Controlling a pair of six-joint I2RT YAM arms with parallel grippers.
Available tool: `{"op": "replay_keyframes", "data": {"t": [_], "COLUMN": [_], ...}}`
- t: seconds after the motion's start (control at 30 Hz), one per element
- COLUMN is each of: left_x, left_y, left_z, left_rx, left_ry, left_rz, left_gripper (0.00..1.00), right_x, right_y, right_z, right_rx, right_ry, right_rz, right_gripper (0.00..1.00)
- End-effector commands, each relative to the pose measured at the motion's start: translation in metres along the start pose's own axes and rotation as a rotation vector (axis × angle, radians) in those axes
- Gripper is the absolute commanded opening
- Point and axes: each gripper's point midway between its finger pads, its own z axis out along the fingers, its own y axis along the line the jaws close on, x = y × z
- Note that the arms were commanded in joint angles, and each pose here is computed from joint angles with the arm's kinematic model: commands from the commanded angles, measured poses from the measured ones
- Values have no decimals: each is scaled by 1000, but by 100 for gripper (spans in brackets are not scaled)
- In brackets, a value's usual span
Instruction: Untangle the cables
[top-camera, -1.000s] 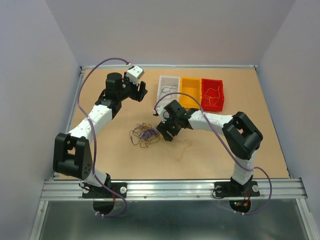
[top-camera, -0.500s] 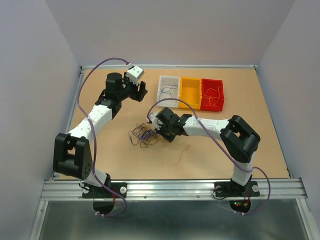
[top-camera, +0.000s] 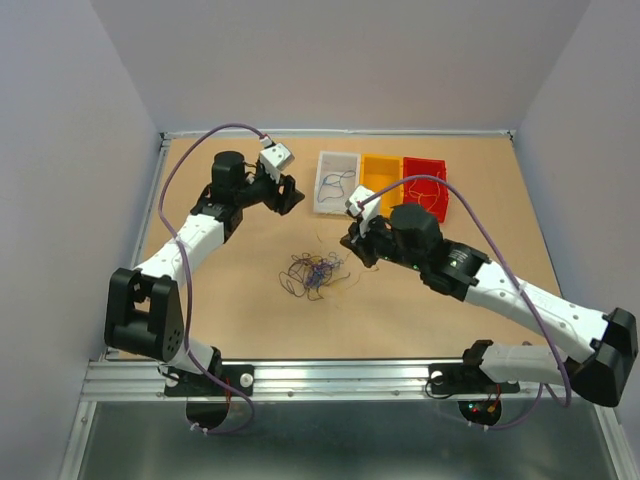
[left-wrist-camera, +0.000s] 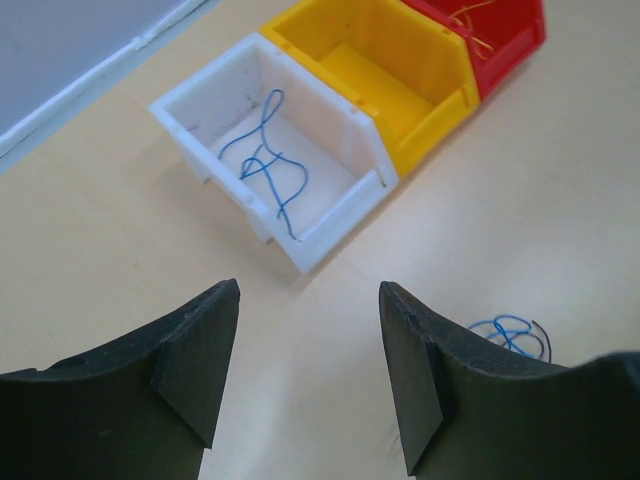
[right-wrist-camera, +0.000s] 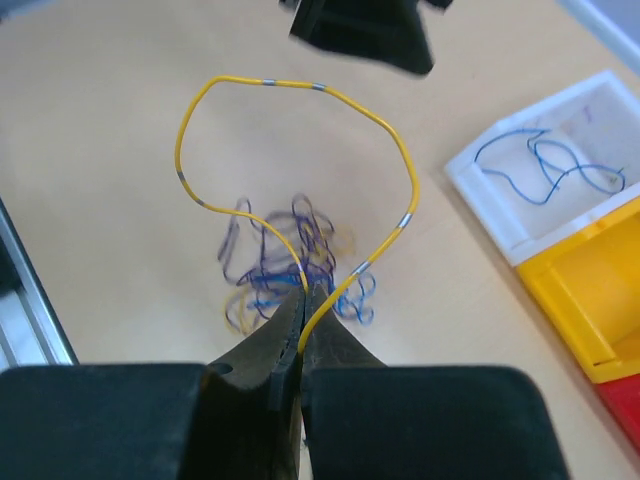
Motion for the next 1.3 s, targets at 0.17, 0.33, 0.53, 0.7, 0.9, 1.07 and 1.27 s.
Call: {"op": "replay_keyframes", "data": {"t": [0.17,0.33,0.53,0.7,0.9,1.07,1.27], "left_x": [-34,-34,-28,-30,-31,-30,-24], "left_y": [-80,-100,-117,-127,-134,-147,-171], "left_z": [-36,-45,-49,-53,-58,-56,-51], "left_rx": [354,429,511,548,566,631,672], "left_ry": [-188,-222,-234,-249,-263,-267,-264], "left_rz": [212,251,264,273,281,248,274], "left_gripper": [70,70,70,70,70,70,70], "right_x": [-110,-157,-221,-248,-262,-273,-274], "right_y": [-4,-16,-20,-23,-47,-46,-50], "right_z": [-39,-55,-89,-101,-107,-100,-93], "right_rx": [20,80,83,88,211,201,215], "right_ry": [-313,-412,-560,-616,-654,-661,-657], "right_rz": [85,160,198,228,266,273,280], "right_gripper": [0,0,1,1,1,0,1]}}
